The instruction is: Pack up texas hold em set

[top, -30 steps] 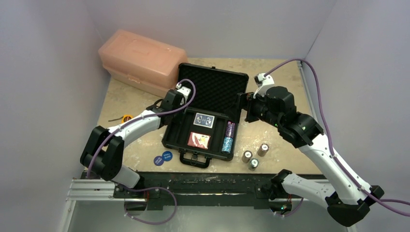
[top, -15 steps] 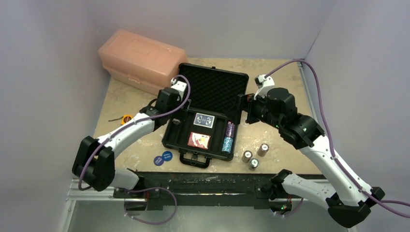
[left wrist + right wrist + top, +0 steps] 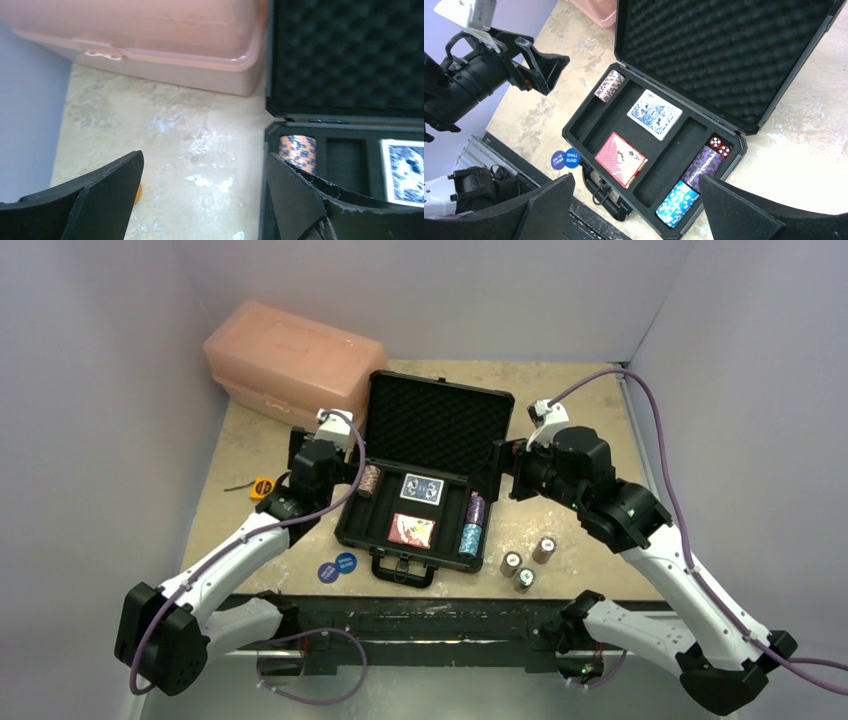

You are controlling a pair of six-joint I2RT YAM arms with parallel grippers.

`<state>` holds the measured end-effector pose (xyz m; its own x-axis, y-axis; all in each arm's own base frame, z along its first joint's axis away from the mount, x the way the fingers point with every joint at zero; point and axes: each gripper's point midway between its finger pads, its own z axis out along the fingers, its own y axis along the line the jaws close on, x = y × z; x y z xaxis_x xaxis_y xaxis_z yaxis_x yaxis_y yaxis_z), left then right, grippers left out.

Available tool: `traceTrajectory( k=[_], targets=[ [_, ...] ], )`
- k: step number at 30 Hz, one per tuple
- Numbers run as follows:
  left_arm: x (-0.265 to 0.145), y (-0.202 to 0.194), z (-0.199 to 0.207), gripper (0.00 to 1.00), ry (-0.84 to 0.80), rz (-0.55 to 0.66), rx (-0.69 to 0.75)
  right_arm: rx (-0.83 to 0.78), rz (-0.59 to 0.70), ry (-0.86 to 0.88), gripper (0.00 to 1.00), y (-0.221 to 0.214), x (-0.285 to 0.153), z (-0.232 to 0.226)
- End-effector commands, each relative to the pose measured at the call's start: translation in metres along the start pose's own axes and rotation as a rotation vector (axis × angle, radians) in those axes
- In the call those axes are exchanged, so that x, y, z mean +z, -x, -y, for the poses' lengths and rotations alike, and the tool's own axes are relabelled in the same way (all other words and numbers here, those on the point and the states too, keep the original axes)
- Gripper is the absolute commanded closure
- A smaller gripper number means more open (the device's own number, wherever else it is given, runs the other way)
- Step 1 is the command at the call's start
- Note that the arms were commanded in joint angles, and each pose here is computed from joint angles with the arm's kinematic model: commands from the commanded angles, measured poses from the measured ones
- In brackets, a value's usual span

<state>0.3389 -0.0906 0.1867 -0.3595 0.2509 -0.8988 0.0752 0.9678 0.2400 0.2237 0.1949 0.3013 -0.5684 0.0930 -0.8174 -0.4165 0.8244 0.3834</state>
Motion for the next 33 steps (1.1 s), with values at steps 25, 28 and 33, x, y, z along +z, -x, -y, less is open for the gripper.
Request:
traceTrajectory(
  k=[25,28,33],
  targets=[
    [0.062,-0.064,-0.061,0.00,-0.064,0.299,-0.210,-0.008,0.052,0.011,0.01,-0.006,-0.012,0.005],
    [0.069,-0.068,-0.073,0.00,-0.001,0.230,-0.240,-0.002,0.061,-0.002,0.01,-0.008,-0.011,0.009],
    [0.068,-0.068,-0.074,0.00,0.008,0.241,-0.244,-0.010,0.061,-0.031,0.01,-0.008,-0.007,0.014]
  ],
)
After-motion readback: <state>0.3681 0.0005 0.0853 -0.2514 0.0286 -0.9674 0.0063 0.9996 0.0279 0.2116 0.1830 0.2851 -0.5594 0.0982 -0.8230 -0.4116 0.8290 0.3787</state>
